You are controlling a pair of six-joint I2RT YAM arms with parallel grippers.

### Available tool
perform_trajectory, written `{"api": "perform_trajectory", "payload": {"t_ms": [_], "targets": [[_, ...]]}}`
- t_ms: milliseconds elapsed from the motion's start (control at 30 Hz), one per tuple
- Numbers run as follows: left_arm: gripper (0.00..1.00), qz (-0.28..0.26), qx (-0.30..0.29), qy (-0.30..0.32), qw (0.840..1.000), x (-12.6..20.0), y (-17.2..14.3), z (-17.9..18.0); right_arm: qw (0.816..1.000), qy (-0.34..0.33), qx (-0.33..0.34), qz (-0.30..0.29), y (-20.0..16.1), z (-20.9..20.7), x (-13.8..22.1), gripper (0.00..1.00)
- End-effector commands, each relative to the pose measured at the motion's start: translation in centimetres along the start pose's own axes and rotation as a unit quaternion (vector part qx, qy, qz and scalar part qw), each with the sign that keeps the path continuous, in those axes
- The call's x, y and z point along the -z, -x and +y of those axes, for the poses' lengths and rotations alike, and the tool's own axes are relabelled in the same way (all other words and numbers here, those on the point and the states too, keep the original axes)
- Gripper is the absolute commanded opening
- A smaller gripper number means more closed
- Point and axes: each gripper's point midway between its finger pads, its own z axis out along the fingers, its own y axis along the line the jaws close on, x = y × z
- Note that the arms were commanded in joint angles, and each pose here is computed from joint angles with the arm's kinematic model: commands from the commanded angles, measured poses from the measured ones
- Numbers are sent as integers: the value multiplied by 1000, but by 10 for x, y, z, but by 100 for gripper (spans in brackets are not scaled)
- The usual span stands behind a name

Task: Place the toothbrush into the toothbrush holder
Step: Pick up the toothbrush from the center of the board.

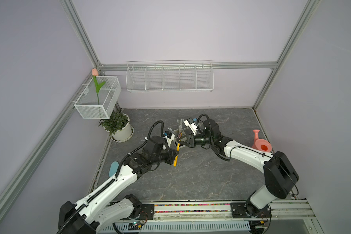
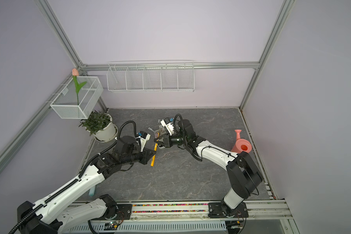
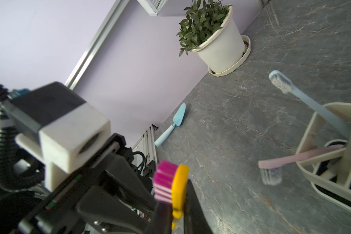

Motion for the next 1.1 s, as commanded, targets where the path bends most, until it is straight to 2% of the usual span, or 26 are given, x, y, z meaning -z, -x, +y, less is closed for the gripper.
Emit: {"api": "perform_trajectory", "payload": {"t_ms": [0,233,267,333,433,567,700,900,1067], "targets": [[0,-38,-7,-17,999,7,23,-12,1000,-12,2,-9,5,-8,-2,7],[0,-47,-1,-21,999,1,30,-14,999,-35,12,-5,7,-10,2,7],[3,-52,0,-19,998,2,33,-13,999,-44,16,-5,7,-12,3,7],[18,-57,3,-9,998,2,36,-11,998,-65,27,-4,8,-13,9,7],[32,-64,5,19,998,4,40,-2,993,-108,41,2,9,-19,18,7],[39,-86,-1,44,995,14,49,5,982,-183,38,10,5,-40,32,7],[44,-119,1,58,991,29,60,7,978,-204,41,3,6,-41,49,7],[48,-167,27,108,980,53,71,23,952,-287,98,-28,25,-39,84,7],[50,-181,24,100,978,61,71,21,930,-336,128,-74,43,-44,101,7]]}}
